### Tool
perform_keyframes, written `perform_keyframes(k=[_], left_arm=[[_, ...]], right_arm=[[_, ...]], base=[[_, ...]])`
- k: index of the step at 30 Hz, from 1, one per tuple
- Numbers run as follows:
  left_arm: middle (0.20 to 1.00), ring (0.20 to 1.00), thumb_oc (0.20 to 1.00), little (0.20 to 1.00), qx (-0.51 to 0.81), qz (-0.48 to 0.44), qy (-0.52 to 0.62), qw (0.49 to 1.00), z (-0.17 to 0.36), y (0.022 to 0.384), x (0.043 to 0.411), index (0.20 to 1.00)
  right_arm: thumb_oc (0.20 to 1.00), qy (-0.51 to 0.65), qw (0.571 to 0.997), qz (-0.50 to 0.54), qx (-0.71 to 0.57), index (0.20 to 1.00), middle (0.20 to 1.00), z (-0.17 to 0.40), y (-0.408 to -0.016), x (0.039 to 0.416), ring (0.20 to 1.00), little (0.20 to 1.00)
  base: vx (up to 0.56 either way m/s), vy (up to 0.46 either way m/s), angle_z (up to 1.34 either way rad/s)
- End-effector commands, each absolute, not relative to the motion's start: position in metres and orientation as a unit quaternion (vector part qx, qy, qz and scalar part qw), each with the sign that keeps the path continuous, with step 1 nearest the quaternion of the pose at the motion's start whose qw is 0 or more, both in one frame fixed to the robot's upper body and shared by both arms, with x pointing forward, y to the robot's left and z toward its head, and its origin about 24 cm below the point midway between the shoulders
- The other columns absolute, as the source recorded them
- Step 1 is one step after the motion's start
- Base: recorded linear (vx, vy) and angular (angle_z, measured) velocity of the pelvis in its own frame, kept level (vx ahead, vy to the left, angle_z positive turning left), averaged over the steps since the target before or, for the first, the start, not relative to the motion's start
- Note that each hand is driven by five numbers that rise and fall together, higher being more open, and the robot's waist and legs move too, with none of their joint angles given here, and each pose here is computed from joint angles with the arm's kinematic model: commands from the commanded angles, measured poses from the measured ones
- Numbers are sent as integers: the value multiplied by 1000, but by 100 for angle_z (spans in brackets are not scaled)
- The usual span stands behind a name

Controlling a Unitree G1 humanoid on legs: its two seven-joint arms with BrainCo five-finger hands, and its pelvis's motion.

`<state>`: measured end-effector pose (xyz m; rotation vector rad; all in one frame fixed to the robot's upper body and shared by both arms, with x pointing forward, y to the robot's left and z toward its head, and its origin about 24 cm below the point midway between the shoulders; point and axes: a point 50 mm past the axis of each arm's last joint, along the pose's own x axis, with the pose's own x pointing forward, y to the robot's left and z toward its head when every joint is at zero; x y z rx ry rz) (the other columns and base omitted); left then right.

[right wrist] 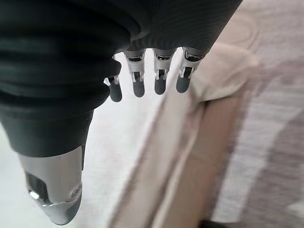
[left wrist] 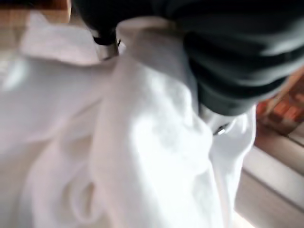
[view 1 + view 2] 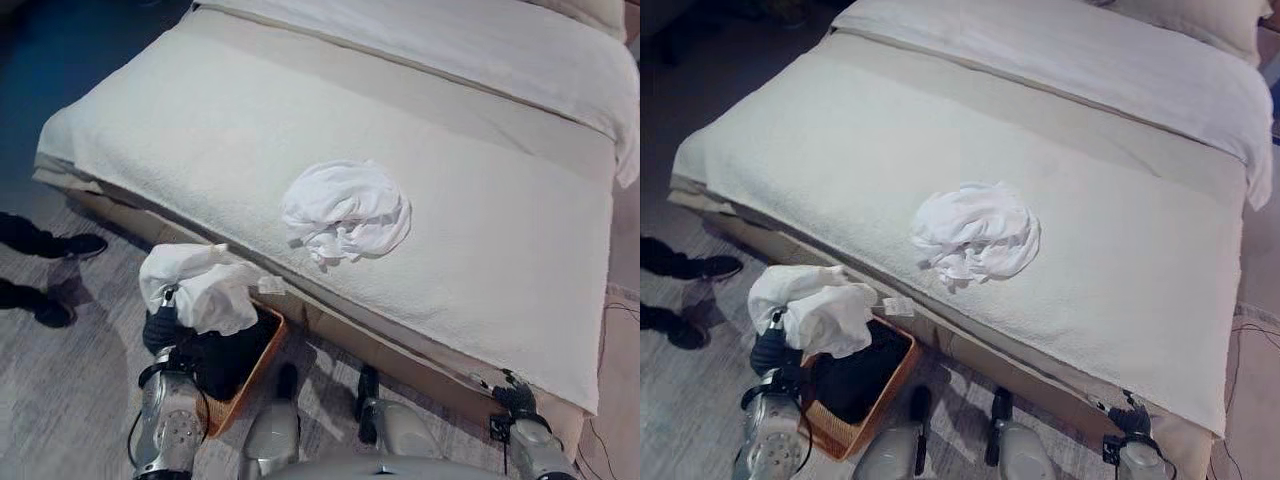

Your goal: Pick up clothes into the bucket

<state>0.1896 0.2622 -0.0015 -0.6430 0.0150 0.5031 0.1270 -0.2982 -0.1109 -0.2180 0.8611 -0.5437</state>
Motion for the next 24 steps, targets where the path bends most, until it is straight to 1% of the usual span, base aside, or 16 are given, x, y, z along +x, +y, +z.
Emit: perform_keyframes(k=[1, 3, 4, 6, 9, 17, 21, 24], left_arm=[[200, 200, 200, 200, -228, 269, -45, 935, 20, 285, 187, 200], [200, 200, 200, 200, -189, 313, -13, 931, 8, 299, 185, 200], [200, 200, 200, 200, -189, 313, -14, 931, 8, 299, 186, 200], [200, 200, 200, 200, -140, 346, 12, 928, 1, 311, 189, 200], [200, 200, 200, 200, -111, 358, 21, 927, 0, 317, 194, 200], [200, 200, 200, 200, 29, 367, 52, 928, 9, 333, 223, 200], [200, 200, 200, 200, 81, 385, 67, 917, 13, 343, 232, 200], [200, 200, 200, 200, 130, 396, 78, 906, 16, 343, 236, 200]], right_arm=[[1000, 374, 876, -276, -133, 1000, 1000, -97, -310, 141, 1000, 1000], [1000, 369, 875, -284, -135, 1000, 1000, -96, -313, 142, 1000, 1000], [1000, 368, 875, -284, -135, 1000, 1000, -96, -313, 143, 1000, 1000], [1000, 347, 881, -290, -136, 1000, 1000, -90, -313, 152, 1000, 1000], [1000, 329, 887, -293, -137, 1000, 1000, -84, -313, 160, 1000, 1000], [1000, 234, 918, -291, -136, 1000, 1000, -53, -309, 205, 1000, 1000], [1000, 188, 931, -285, -130, 1000, 1000, -36, -302, 223, 1000, 1000], [1000, 159, 939, -279, -124, 1000, 1000, -26, -296, 235, 1000, 1000]], base=[[-105, 23, 19], [-105, 23, 20], [-99, 19, 17], [-93, 16, 14], [-94, 17, 8], [-97, 27, 0], [-7, 25, -6], [-2, 37, -5]])
